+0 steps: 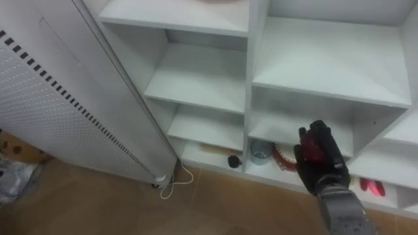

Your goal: Arrange fruit in the closet

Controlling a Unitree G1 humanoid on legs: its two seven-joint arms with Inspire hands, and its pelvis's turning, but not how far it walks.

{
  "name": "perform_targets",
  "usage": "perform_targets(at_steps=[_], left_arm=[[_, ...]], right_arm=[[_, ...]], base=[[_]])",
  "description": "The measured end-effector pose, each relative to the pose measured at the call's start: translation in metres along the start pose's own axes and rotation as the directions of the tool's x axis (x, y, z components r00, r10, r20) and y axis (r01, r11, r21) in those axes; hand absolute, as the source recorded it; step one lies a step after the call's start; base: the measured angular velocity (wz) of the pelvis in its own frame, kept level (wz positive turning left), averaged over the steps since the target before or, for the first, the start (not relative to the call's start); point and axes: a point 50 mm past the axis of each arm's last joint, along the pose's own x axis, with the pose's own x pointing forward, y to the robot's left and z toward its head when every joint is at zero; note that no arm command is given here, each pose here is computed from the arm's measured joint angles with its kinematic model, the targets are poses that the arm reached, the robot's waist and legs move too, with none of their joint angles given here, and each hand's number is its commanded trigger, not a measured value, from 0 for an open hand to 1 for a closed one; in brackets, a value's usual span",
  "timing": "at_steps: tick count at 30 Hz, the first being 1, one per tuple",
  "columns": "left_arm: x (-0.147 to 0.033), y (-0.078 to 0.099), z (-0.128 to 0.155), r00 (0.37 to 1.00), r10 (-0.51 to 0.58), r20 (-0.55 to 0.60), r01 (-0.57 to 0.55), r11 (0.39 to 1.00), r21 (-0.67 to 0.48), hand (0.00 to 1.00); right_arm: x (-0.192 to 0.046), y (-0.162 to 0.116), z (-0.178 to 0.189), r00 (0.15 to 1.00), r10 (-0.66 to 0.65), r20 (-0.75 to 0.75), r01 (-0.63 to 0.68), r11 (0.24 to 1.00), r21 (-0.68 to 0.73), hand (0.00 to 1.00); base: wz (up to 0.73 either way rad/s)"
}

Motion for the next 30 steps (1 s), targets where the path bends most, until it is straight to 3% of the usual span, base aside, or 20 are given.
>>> perform_targets(at_steps=[10,11,12,13,21,30], left_arm=[[0.000,-0.002,0.002,1.000,0.000,0.004,0.000,1.000,-0.002,0.00],[-0.001,-0.001,0.002,1.000,0.002,0.006,-0.002,1.000,-0.004,0.00],[-0.001,-0.001,0.002,1.000,0.001,0.008,-0.001,1.000,-0.004,0.00],[-0.001,-0.002,0.002,1.000,0.000,0.009,0.000,1.000,-0.005,0.00],[-0.008,-0.008,-0.015,1.000,-0.018,-0.019,0.018,1.000,-0.013,0.00],[-0.010,-0.010,-0.016,1.000,-0.022,0.001,0.022,1.000,-0.022,0.00]], right_arm=[[0.003,0.051,0.031,0.994,0.018,0.108,-0.022,0.999,0.031,1.00],[0.002,0.052,0.036,0.993,0.012,0.121,-0.016,0.999,0.029,0.89],[0.002,0.052,0.040,0.991,0.003,0.133,-0.007,1.000,0.029,0.20],[0.002,0.053,0.041,0.990,-0.003,0.140,-0.002,1.000,0.030,0.00],[0.000,0.050,0.049,0.979,-0.075,0.190,0.065,0.996,0.059,0.00],[-0.005,0.064,0.052,0.972,-0.073,0.224,0.057,0.996,0.075,0.00]], base=[[0.00],[0.04],[0.00],[0.00],[-0.02],[0.00]])
